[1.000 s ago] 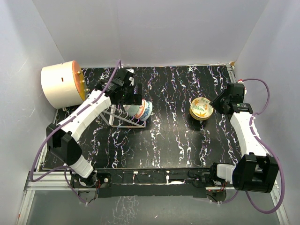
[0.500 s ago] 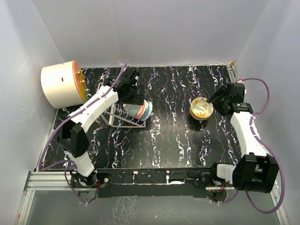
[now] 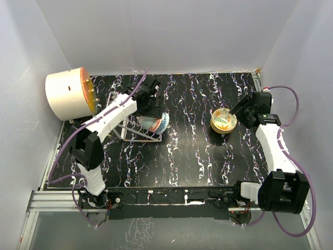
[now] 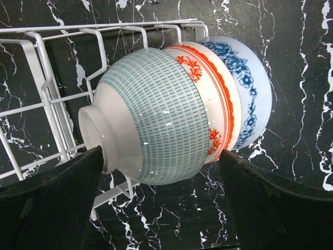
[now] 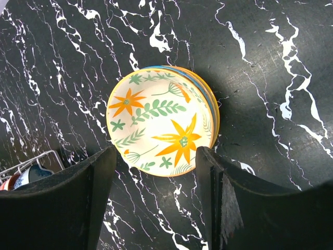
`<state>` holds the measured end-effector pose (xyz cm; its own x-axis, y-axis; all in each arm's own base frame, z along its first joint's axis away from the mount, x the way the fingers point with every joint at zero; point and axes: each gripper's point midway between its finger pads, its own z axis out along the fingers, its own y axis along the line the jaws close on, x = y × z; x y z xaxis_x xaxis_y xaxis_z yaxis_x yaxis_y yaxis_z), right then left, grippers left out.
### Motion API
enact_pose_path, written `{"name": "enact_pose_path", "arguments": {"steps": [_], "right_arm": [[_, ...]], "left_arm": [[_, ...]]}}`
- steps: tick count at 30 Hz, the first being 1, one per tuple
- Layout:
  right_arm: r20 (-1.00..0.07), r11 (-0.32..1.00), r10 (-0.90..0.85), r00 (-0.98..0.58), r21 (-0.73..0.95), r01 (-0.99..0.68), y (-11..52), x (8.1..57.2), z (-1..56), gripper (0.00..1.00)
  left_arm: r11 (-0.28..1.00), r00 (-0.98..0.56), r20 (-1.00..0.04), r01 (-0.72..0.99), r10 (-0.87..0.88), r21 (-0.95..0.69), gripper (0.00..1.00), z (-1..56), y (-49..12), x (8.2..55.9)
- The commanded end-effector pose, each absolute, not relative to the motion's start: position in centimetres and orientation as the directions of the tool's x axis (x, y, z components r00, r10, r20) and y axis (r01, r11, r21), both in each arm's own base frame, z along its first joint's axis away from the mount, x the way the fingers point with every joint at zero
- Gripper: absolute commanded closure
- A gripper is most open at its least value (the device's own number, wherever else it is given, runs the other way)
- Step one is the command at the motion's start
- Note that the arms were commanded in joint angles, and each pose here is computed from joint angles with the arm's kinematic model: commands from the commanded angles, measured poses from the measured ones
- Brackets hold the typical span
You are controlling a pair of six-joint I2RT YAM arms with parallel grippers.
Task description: Unload the bowls from the dish rack
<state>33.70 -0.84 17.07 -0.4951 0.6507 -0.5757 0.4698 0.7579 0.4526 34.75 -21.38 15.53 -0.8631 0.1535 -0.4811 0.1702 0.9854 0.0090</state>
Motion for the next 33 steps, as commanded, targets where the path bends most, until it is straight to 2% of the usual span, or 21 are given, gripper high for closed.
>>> {"name": "enact_pose_path", "arguments": {"steps": [1, 13, 21, 33], "right_arm": [[-0.629, 0.771, 0.634, -0.451, 0.466, 0.434, -1.3, 35.2, 19.4, 0.36], [-0.62, 0.776, 0.629, -0.469, 0.46, 0.432, -1.2, 35.4, 18.8, 0.37], [-0.61, 0.775, 0.631, -0.48, 0.468, 0.425, -0.9, 35.6, 18.5, 0.37], [-0.604, 0.774, 0.633, -0.484, 0.467, 0.429, -0.9, 35.4, 18.1, 0.37]], "left_arm": [[0.982, -0.855, -0.488, 0.184, 0.176, 0.032, 0.12, 16.5, -21.2, 34.6], [0.979, -0.857, -0.475, 0.19, 0.2, 0.07, 0.23, 15.8, -20.4, 34.3], [0.978, -0.85, -0.484, 0.184, 0.207, 0.096, 0.42, 16.0, -19.9, 34.5], [0.973, -0.832, -0.505, 0.195, 0.23, 0.122, 0.64, 17.6, -19.8, 35.2]]}}
